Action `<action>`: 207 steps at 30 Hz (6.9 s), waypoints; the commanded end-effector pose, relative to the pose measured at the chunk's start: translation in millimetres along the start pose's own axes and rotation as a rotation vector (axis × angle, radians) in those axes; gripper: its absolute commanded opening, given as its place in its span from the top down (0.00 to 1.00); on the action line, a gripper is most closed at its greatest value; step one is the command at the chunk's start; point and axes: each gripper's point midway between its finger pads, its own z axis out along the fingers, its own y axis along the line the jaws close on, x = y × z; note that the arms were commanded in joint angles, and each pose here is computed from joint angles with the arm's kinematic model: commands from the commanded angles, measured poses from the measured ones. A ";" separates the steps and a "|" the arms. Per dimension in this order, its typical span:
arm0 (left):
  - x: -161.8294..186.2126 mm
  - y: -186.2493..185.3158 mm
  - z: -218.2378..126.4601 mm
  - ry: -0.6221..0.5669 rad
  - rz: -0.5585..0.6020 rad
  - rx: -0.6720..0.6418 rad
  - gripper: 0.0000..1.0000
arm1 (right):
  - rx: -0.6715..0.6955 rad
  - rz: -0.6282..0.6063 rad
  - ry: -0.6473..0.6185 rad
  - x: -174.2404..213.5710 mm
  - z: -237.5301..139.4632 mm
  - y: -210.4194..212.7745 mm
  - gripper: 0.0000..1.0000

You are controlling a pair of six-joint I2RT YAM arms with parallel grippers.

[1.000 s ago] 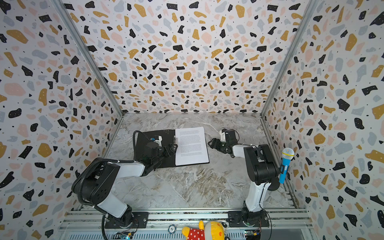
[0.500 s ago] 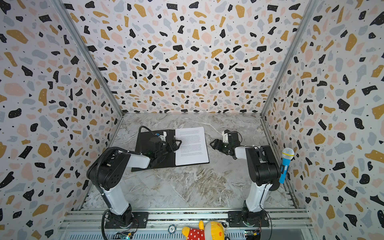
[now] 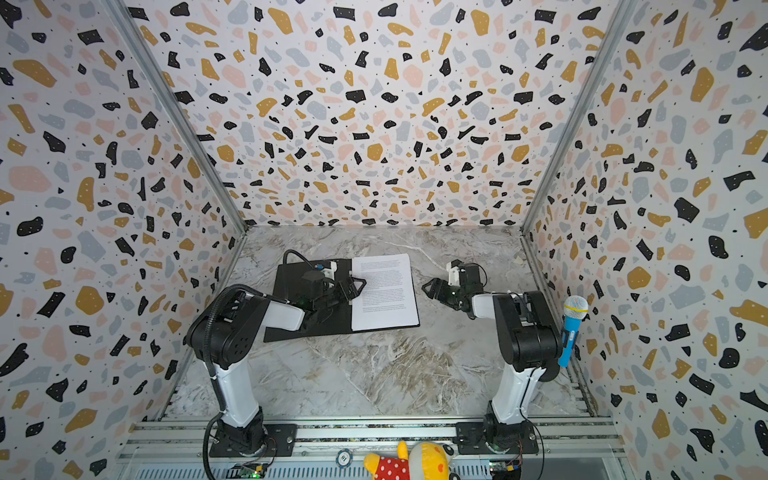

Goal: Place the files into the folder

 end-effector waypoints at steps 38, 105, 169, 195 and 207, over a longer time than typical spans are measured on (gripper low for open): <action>16.2 -28.6 17.2 0.070 0.000 0.052 0.00 | 0.001 0.032 -0.044 -1.2 -37.3 -21.1 0.21; 23.8 -84.7 55.7 0.275 0.053 0.112 0.00 | -0.081 0.122 0.030 16.1 -53.9 -38.5 0.21; 33.4 -142.0 32.4 0.275 -0.045 0.364 0.01 | -0.089 0.133 0.055 10.3 -45.1 -40.9 0.22; 40.9 -98.1 25.7 0.313 0.000 0.227 0.00 | -0.080 0.102 0.024 -0.7 -65.0 3.6 0.31; 52.9 -58.0 33.6 0.352 0.026 0.039 0.19 | -0.121 0.074 0.065 2.9 -49.7 38.9 0.32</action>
